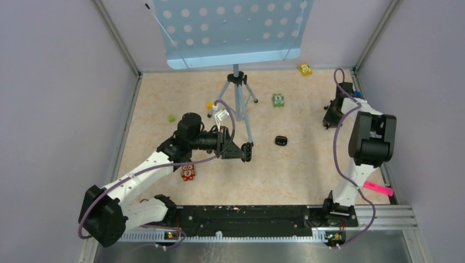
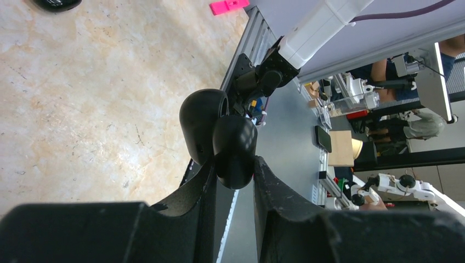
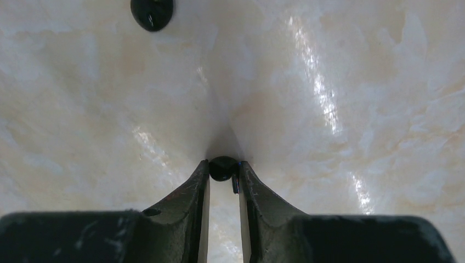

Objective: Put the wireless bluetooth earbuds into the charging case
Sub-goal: Pick up the left earbud from the corner of the board, then place the left earbud at the center of the board.

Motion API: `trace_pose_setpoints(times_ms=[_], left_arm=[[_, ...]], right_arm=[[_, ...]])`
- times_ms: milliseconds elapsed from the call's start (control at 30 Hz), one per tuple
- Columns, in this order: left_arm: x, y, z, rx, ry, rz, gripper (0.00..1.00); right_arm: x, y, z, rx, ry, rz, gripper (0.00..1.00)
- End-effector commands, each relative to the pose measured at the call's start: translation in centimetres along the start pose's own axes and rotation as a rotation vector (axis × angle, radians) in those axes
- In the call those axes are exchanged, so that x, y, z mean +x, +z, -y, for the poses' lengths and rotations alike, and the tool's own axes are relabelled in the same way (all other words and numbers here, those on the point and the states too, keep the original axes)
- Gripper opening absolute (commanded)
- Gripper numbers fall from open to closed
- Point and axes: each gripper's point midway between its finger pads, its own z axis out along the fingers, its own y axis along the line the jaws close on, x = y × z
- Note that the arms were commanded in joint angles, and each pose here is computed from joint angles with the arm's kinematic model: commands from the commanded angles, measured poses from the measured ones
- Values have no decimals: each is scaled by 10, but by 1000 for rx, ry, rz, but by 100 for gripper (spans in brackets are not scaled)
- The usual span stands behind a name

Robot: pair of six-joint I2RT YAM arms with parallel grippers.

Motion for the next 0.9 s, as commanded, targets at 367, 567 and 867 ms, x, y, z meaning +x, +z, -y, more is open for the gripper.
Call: trace_pose_setpoints(times_ms=[367, 567, 867], left_arm=[[-10, 6, 1, 37, 48, 6, 0], [-3, 11, 1, 100, 35, -64, 0], [12, 24, -19, 121, -48, -182, 0]], right_arm=[[113, -106, -79, -261, -39, 51, 12], [166, -126, -97, -385, -30, 6, 13], [208, -118, -82, -363, -32, -62, 13]])
